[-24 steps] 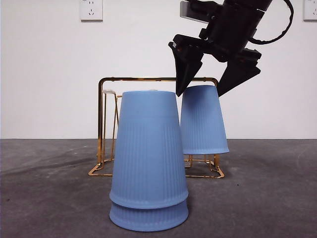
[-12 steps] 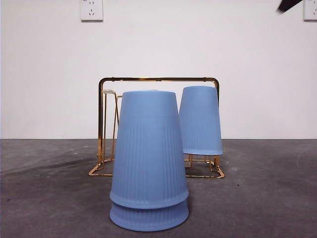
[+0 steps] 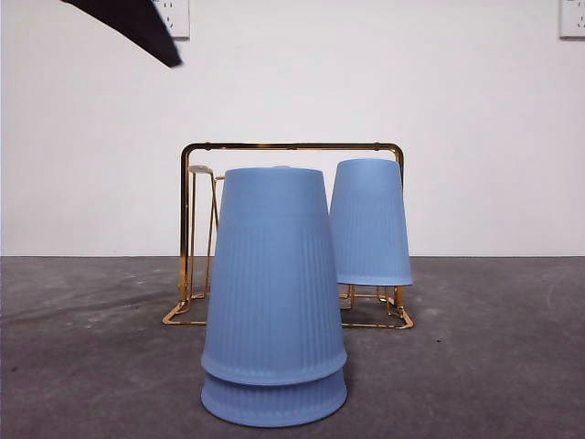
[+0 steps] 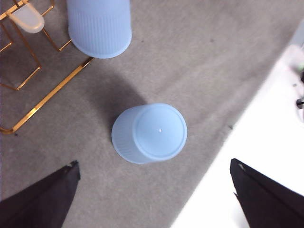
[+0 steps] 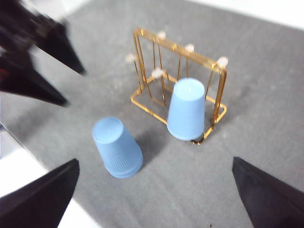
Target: Pick the top cup and place it on cupholder, pick up the mid cup and place it on cupholder, last pick the bottom cup and place it on cupholder.
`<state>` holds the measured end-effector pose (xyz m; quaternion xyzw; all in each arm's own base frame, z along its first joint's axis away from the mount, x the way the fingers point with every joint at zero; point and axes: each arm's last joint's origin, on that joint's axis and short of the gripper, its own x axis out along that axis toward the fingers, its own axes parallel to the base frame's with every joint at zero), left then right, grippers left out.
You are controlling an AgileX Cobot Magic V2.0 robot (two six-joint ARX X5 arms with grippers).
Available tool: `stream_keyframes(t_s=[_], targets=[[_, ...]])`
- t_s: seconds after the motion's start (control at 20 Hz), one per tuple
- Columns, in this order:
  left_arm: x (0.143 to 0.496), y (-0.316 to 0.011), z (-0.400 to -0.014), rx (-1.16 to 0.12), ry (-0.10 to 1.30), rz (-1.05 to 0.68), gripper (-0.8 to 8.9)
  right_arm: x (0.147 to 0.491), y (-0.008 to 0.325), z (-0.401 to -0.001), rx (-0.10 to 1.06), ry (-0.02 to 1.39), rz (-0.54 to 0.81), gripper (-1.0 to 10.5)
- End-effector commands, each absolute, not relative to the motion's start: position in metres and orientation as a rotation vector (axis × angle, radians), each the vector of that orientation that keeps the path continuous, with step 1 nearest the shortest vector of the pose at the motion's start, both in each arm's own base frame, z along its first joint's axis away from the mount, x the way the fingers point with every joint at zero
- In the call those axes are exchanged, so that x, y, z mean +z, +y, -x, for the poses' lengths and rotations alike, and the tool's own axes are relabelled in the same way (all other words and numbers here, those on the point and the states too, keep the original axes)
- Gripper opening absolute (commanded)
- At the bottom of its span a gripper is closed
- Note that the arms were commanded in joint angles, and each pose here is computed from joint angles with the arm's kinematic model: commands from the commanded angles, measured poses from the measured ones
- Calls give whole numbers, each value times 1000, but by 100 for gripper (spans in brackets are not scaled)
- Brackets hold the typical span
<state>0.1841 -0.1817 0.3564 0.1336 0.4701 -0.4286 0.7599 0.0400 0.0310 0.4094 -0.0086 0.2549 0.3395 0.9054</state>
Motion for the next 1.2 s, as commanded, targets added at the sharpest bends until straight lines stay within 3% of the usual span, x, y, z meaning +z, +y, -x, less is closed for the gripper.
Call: stream_keyframes(t_s=[0.05, 0.5, 0.95, 1.2], targets=[[352, -202, -190, -948, 1031, -336, 501, 411, 27, -34, 704, 512, -8, 514], [301, -258, -198, -874, 1112, -511, 500, 393, 30, -37, 703, 549, 14, 514], [276, -270, -202, -858, 1206, -546, 485, 393, 30, -38, 708, 542, 26, 514], [272, -272, -203, -851, 1228, -545, 299, 393, 30, -38, 710, 539, 33, 514]])
